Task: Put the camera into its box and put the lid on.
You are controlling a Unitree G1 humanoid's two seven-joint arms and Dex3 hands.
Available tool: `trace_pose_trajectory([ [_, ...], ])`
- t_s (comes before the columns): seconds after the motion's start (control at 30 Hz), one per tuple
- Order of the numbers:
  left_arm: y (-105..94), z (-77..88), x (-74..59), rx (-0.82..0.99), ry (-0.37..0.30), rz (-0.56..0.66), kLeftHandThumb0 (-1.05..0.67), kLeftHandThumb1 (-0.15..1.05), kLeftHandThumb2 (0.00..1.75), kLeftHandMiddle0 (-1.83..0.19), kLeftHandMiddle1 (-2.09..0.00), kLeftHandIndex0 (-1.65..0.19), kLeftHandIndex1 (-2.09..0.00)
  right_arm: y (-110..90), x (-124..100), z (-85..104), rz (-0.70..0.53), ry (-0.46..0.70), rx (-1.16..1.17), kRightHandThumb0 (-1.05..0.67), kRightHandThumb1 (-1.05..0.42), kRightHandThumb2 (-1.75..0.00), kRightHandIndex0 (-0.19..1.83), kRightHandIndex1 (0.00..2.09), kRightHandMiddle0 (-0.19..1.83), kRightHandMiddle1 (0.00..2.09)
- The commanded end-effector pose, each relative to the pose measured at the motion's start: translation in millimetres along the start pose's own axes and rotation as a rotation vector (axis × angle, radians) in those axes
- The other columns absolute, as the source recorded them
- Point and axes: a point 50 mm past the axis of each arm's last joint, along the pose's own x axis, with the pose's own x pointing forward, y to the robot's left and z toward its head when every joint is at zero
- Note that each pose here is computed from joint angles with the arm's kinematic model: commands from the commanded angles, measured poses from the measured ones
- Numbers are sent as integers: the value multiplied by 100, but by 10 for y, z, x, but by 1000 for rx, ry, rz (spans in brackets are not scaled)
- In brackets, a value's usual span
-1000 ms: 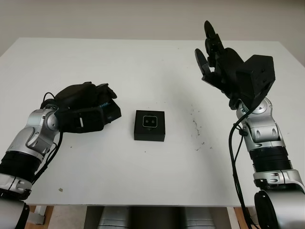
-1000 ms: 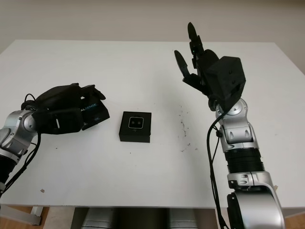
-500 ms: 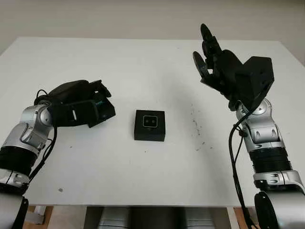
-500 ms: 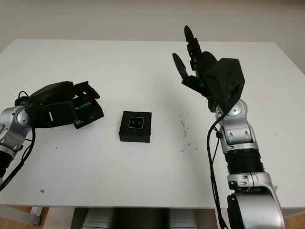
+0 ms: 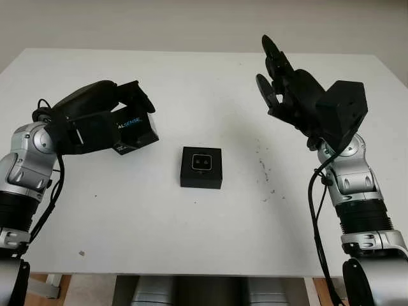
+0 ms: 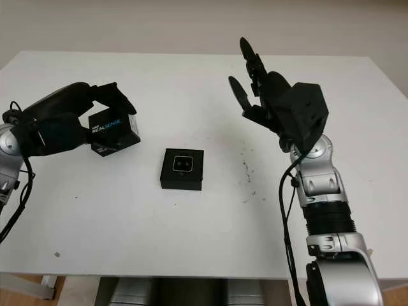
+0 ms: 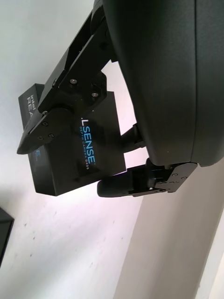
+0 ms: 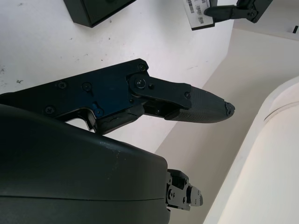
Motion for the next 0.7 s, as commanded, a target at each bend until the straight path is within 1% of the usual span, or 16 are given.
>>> trace_pose_trajectory([
  [0.0,125,114,10,-13,-43,23,-8,97,6,-36,-130,-29,-138,-12,-10,10,-13,-13,11,-75,-105,-67,-16,5,-10,7],
  [0.13,113,192,21,-17,-76,13,-12,95,5,-41,-134,-32,-142,-19,-1,8,-17,-13,25,-78,-105,-70,-19,4,-13,5],
  [0.2,86,250,37,-23,-100,-5,-14,94,5,-41,-137,-32,-144,-19,2,7,-14,-7,28,-79,-105,-71,-19,1,-15,4],
  [0.27,64,296,55,-48,-108,-37,-15,94,5,-40,-138,-32,-145,-16,5,7,-14,-4,36,-78,-105,-72,-19,0,-15,4],
  [0.37,21,377,80,-89,-126,-84,-13,95,5,-40,-136,-31,-146,-12,2,-4,-20,-10,54,-77,-105,-72,-19,0,-15,4],
  [0.47,-28,456,113,-97,-147,-111,-13,94,5,-44,-134,-33,-146,-13,2,-3,-26,-14,88,-76,-105,-74,-19,0,-16,4],
  [0.53,-66,503,145,-94,-145,-131,-14,94,5,-44,-140,-34,-150,-11,5,-3,-33,-17,112,-75,-105,-74,-19,0,-17,4],
  [0.67,-126,582,205,-72,-155,-169,-16,94,5,-41,-144,-32,-154,-7,11,-10,-40,-16,130,-76,-105,-74,-19,0,-19,3],
])
